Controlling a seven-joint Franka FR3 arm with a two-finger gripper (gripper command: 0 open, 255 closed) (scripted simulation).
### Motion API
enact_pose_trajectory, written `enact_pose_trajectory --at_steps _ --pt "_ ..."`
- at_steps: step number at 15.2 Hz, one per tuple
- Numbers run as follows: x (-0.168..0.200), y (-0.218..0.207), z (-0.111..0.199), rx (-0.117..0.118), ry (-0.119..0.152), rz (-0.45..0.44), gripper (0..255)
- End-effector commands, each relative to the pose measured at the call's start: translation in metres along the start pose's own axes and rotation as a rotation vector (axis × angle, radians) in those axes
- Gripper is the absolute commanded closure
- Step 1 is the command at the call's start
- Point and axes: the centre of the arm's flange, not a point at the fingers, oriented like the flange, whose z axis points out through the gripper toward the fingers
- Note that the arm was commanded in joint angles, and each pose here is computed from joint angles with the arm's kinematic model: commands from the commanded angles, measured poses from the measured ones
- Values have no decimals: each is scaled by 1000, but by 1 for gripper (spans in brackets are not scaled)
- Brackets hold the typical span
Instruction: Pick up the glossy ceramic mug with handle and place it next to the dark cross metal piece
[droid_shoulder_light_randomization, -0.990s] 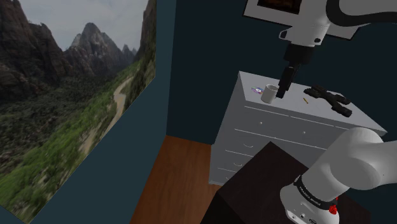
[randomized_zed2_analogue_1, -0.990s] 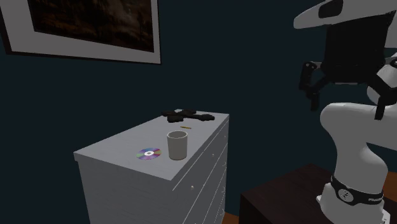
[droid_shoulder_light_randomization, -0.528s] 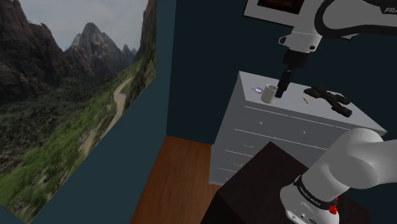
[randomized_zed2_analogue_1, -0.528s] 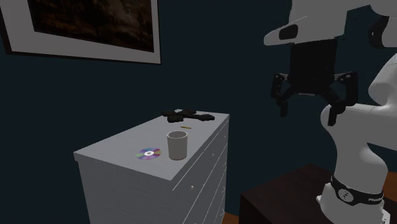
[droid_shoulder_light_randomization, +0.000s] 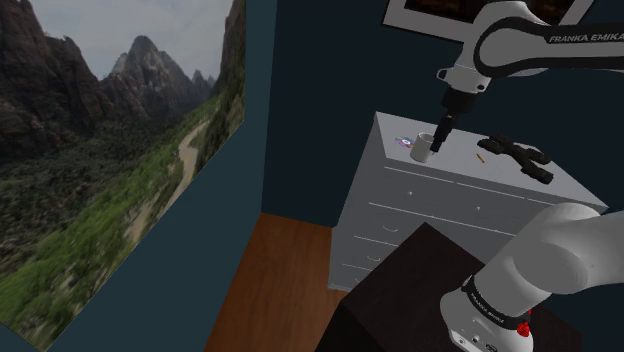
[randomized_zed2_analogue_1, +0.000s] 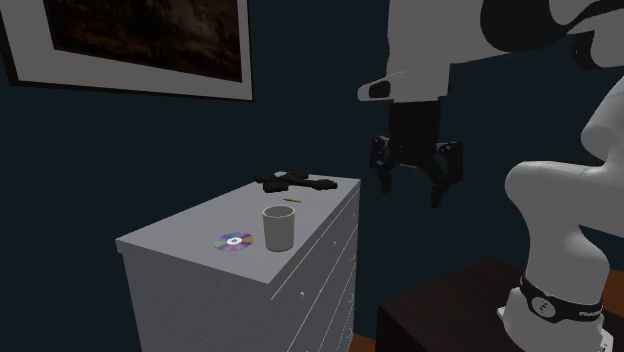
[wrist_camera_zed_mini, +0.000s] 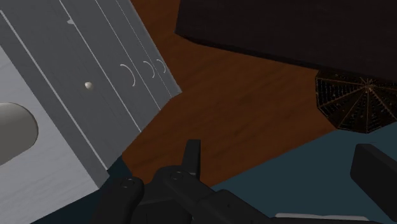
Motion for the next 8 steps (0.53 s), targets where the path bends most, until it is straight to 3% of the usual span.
enact_pose_trajectory --at_steps 1,8 --pt "1 23 11 -7 10 -6 0" --pt "12 106 42 -26 43 -21 0"
